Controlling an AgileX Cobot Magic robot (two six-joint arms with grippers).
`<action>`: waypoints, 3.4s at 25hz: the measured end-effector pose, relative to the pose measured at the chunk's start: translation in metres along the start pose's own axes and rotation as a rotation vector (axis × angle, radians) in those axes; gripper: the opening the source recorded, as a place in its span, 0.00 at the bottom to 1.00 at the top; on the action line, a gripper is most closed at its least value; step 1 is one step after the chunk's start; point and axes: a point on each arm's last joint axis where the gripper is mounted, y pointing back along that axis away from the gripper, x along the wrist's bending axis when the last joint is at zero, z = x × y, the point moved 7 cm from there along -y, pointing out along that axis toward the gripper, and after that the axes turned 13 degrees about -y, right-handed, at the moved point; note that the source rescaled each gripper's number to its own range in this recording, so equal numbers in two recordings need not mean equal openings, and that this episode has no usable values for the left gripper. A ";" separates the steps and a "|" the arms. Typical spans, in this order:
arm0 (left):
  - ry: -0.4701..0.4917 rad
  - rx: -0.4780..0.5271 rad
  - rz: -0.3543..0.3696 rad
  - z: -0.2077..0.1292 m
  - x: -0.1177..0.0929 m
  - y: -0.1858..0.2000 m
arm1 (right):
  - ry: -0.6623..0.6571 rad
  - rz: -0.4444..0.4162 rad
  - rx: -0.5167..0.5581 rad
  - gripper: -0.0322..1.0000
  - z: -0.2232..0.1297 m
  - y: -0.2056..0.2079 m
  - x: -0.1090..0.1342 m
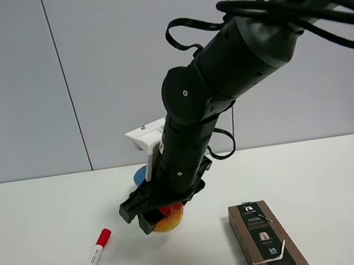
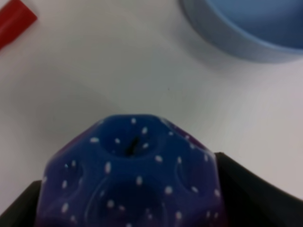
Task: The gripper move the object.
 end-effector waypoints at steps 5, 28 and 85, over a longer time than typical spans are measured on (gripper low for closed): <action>0.000 0.000 0.000 0.000 0.000 0.000 | -0.008 -0.007 0.052 0.03 -0.012 -0.014 -0.002; 0.000 0.000 0.001 0.000 0.000 0.000 | 0.038 -0.038 0.101 0.34 -0.022 -0.023 -0.008; 0.000 0.000 0.001 0.000 0.000 0.000 | -0.382 -0.564 -0.631 1.00 0.010 0.379 -0.237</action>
